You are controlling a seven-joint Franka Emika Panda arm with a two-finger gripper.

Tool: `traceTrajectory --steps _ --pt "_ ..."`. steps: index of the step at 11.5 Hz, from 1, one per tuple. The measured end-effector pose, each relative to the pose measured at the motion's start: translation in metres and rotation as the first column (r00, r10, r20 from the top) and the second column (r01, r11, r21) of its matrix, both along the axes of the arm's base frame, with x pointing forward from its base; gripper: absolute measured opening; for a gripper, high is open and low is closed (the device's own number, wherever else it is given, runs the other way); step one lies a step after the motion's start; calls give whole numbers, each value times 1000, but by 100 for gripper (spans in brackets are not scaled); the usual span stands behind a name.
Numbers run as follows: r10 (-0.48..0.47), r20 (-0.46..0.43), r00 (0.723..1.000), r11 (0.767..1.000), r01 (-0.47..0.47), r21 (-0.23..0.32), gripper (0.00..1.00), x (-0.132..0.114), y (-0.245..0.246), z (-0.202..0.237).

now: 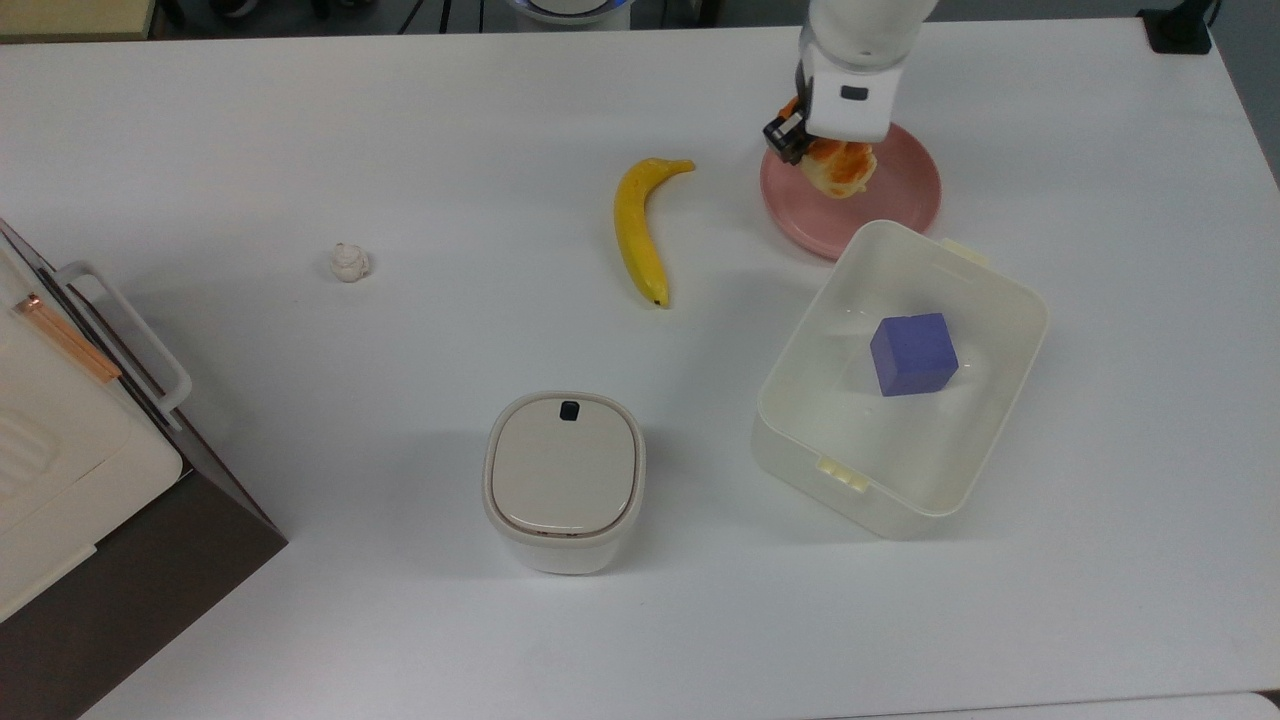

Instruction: Put the bread on a plate

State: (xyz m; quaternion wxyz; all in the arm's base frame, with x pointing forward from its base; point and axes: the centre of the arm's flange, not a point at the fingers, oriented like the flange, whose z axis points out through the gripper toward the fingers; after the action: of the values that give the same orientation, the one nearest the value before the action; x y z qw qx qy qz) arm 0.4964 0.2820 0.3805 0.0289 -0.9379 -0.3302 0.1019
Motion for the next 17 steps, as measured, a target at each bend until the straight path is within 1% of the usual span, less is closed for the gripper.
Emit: traceTrajectory --steps 2,4,5,6,7,8,10,11,12,15,17 --pt "12 -27 1000 1000 -13 -16 48 -9 17 -16" --pt "12 -33 999 1000 -13 -19 50 -10 18 -20" --pt "12 -33 999 1000 -12 -19 62 -10 18 -20" --pt "11 -32 999 1000 -12 -19 77 -10 18 -20" --pt "7 -31 999 1000 -8 -20 90 -10 18 -19" --pt "6 -30 1000 1000 -6 -19 100 -9 18 -19" --pt "-1 -22 1000 1000 1 -17 100 -8 18 -14" --pt "-11 -10 1000 1000 11 -12 100 -5 17 -6" --pt "-29 3 1000 1000 29 -7 100 2 11 12" --pt "-127 58 990 992 126 22 100 35 -38 81" --pt "-206 87 975 978 203 36 100 52 -81 100"
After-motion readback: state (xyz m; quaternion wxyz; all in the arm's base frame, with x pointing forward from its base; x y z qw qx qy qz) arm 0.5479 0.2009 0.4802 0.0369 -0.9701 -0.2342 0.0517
